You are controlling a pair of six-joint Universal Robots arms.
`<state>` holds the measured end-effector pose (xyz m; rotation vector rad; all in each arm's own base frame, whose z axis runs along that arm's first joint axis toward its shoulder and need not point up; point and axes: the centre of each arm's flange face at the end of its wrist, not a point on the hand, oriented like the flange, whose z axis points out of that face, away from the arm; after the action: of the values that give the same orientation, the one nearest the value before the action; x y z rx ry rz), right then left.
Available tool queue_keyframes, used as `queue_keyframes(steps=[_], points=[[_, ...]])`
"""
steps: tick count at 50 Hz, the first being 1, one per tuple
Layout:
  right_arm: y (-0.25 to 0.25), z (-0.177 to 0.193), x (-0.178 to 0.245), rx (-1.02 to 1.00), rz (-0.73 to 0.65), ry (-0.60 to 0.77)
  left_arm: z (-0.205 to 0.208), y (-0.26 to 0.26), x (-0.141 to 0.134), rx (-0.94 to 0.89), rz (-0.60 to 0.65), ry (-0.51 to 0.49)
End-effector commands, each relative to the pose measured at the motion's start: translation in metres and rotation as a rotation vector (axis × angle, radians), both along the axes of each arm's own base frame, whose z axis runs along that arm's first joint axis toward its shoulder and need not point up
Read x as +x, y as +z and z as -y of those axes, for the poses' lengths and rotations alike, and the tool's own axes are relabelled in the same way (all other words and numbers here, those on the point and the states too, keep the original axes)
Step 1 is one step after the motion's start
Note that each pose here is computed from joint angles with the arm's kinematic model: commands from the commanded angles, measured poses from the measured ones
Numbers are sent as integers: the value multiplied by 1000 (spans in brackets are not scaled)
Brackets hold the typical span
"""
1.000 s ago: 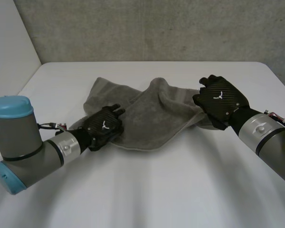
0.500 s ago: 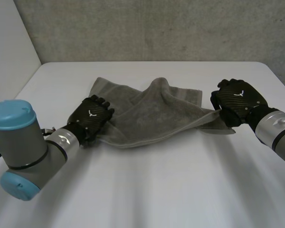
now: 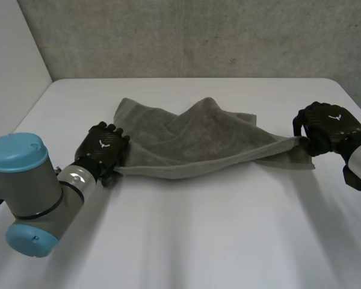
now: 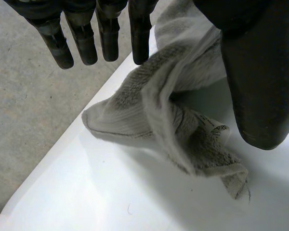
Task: Fold the towel.
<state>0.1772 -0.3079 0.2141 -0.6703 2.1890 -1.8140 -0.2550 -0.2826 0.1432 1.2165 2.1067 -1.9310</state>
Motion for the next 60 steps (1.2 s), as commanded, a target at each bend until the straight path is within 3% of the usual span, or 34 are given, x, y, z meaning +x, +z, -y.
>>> queue_keyframes(steps=[1, 22, 28, 36, 41, 49, 60], points=[[-3, 3, -9, 9, 0, -27, 1, -6, 0, 15, 6, 0], [-3, 7, -30, 16, 3, -79, 1, 3, 2, 52, -93, 17], [-1, 8, -34, 15, 0, -87, 0, 26, 7, 1, -113, 20], [10, -7, -37, 58, -42, 1, -5, 80, 21, -106, -143, 23], [42, -16, -46, -31, -153, 25, -7, 134, 41, -215, -169, 15], [97, -26, -40, -220, -207, 35, -21, 190, 53, -337, -191, -34], [131, -28, -38, -347, -245, 36, -20, 199, 58, -335, -184, -29]])
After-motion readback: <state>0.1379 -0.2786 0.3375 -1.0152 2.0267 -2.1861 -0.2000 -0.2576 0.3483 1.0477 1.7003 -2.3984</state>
